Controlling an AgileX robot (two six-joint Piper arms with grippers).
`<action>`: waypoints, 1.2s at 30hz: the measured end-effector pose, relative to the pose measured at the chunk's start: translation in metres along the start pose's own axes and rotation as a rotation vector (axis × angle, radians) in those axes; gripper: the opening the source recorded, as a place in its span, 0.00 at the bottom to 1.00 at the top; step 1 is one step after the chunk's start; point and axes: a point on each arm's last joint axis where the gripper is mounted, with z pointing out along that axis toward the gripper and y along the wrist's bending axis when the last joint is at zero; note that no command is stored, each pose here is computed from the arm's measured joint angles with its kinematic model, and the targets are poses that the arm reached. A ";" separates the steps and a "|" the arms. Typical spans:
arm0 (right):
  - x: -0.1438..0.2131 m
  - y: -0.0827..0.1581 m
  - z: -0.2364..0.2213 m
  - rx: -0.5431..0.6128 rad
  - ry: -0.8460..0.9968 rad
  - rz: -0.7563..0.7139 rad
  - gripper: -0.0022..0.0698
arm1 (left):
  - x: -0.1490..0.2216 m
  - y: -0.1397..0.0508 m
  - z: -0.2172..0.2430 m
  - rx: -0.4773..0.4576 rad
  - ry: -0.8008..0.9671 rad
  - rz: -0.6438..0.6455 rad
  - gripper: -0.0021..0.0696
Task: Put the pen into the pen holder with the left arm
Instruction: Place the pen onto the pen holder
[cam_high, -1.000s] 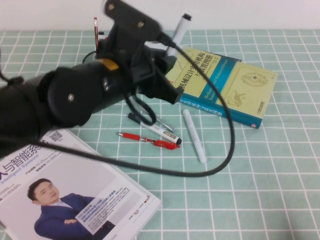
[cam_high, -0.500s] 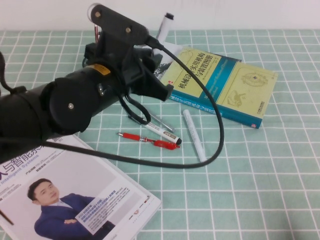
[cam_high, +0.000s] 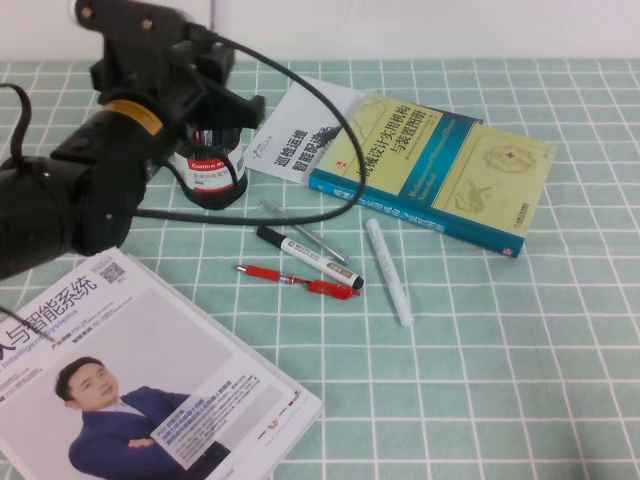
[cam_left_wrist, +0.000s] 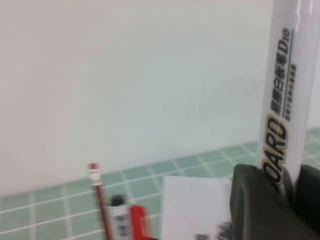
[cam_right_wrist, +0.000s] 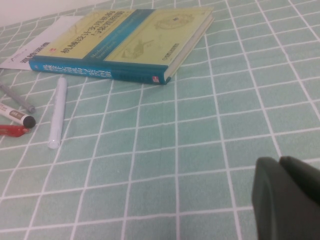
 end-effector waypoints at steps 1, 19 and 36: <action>0.000 0.000 0.000 0.000 0.000 0.000 0.00 | 0.003 0.004 0.002 -0.012 -0.005 -0.004 0.18; 0.000 0.000 0.000 0.000 0.000 0.000 0.00 | 0.026 0.061 0.052 -0.148 0.012 -0.103 0.18; 0.000 0.000 0.000 0.000 0.000 0.000 0.00 | 0.073 0.063 0.082 -0.149 0.134 -0.116 0.18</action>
